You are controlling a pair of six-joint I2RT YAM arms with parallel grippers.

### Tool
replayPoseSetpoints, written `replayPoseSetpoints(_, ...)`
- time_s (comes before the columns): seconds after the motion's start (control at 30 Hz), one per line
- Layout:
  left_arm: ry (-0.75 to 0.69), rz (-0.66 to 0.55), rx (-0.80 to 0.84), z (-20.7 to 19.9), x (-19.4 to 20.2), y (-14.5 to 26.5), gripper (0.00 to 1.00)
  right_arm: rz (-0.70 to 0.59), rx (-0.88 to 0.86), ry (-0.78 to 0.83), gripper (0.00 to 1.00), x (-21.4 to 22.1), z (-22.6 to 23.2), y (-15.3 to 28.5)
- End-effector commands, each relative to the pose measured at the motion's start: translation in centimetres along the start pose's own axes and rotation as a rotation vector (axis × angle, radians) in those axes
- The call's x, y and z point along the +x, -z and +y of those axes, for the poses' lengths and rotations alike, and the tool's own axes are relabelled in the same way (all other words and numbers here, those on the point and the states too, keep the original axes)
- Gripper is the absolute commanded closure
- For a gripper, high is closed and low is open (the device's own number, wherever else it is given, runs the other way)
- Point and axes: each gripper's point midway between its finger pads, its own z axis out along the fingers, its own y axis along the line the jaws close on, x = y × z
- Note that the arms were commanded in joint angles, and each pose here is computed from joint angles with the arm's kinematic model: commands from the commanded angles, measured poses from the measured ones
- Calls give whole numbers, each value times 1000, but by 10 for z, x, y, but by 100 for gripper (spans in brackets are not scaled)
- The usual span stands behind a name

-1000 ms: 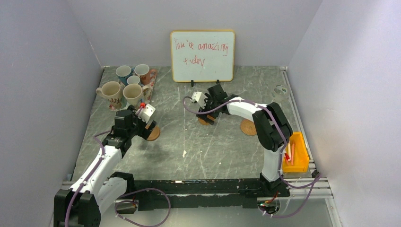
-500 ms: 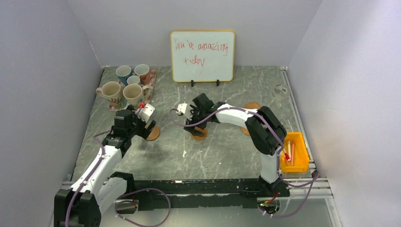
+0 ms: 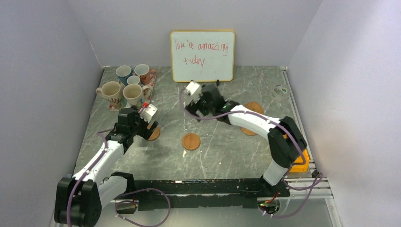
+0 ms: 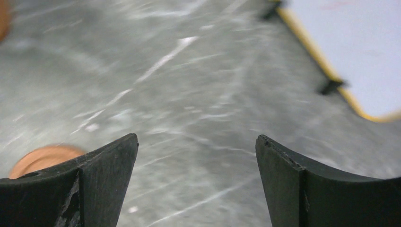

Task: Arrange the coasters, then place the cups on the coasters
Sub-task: Move the coaster to the center of the board.

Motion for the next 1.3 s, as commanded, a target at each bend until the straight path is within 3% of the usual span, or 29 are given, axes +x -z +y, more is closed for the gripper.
replayPoseSetpoints(0.0,-71,-46,39,-4,-37,-11,4,-54,351,-199,2,1,-110,25)
replayPoseSetpoints(0.1,-150,-43,62,-26,-58,-22,4,-22,463,-269,2,25,-153,39)
replayPoseSetpoints(0.27,-284,-65,191,-89,-91,-30,4,-53,530,-323,2,36,-189,67)
replayPoseSetpoints(0.57,-423,-50,293,-149,-89,-47,4,-106,591,-337,4,35,-211,94)
replayPoseSetpoints(1.0,-471,-115,437,-197,-94,-47,4,-69,543,-332,6,47,-206,78)
replayPoseSetpoints(1.27,-534,-43,373,-201,-74,-69,4,-55,530,-332,6,51,-204,73)
